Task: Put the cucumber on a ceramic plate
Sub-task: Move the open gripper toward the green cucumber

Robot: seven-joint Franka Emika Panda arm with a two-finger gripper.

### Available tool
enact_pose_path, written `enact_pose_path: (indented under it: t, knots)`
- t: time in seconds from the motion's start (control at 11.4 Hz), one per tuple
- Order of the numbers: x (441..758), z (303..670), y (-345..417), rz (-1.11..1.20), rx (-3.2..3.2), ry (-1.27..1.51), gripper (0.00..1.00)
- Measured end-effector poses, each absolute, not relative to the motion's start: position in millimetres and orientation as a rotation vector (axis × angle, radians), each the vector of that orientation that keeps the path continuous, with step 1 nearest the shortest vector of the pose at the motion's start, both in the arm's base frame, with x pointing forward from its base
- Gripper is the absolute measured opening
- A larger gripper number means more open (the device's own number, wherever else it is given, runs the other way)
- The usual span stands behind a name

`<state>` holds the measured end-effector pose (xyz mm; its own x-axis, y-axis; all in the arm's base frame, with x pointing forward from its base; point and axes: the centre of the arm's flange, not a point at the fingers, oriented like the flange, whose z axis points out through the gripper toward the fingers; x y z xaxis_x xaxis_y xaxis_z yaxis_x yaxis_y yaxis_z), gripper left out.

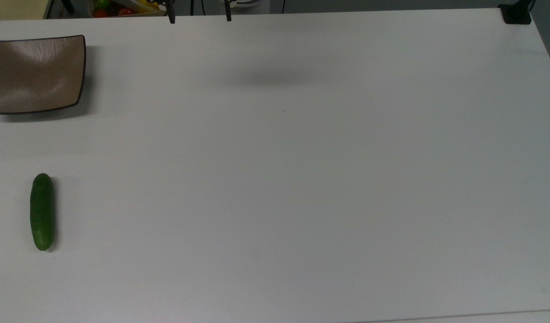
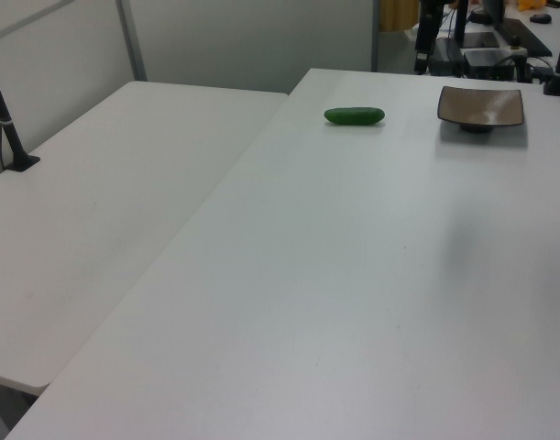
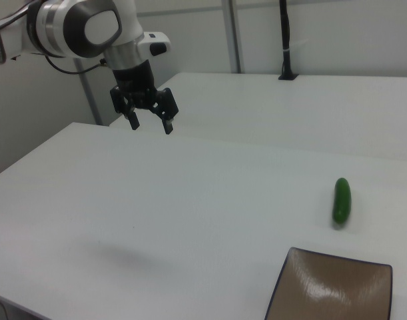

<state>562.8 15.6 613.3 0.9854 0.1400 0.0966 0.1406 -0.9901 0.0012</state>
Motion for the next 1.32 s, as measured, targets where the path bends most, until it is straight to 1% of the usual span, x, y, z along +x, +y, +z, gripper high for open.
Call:
enact_pose_path:
  t: [1.06, 1.32]
  knots:
    - [566, 608, 11, -0.138, -3.127, -0.208, 1.00]
    - [566, 608, -4, -0.138, -3.130, -0.167, 1.00]
